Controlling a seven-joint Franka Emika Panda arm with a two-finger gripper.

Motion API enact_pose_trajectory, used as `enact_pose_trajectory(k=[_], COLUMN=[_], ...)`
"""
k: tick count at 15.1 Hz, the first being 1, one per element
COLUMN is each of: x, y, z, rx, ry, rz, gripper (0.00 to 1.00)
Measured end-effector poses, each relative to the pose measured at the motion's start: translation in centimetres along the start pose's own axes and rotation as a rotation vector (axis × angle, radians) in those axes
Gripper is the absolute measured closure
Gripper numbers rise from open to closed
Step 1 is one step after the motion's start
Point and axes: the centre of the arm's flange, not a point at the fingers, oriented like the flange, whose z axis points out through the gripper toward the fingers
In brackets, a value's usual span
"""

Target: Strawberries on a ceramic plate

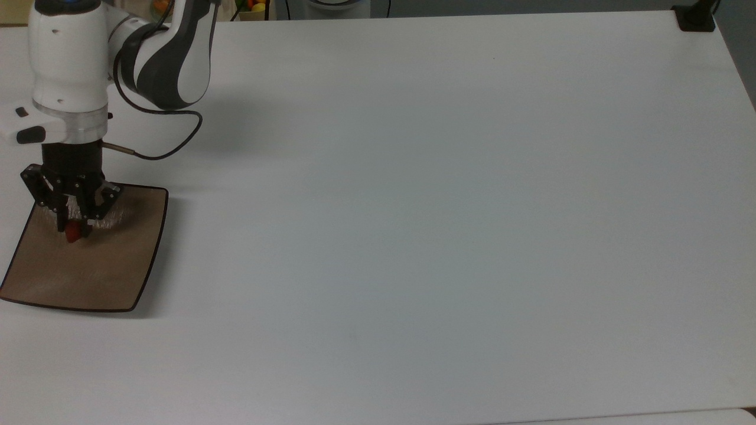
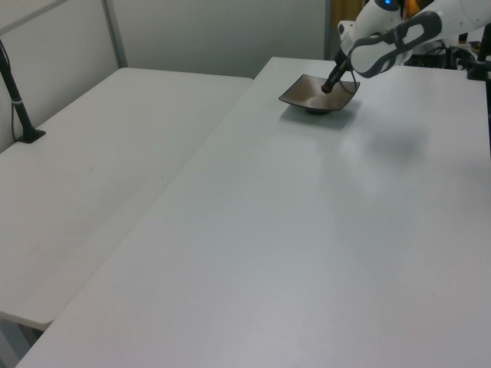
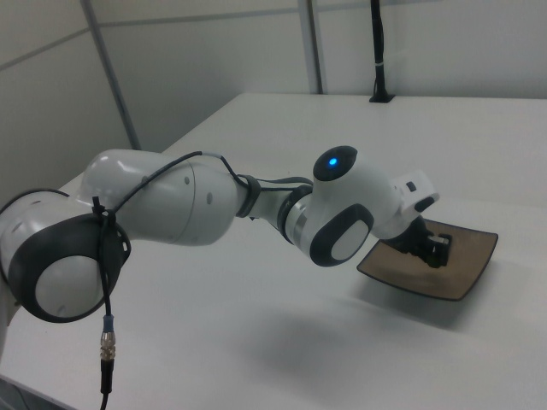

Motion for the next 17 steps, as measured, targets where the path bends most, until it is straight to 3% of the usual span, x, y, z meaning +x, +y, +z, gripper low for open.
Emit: enact_pose_trajectory(k=[2,6,13,17], x=[0.2,0.7,0.2,0.3], y=[0.8,1.4,-0.7,-1.3], z=[0.2,0.0,1.5,1.5], rx=[-0.008,-0.058,-0.038,-0.029], ry=[0.025,0.162,0.168,0.169], rz=[0.029,0.078,0.071,0.068], gripper=[0.67,0.67,0.66,0.29])
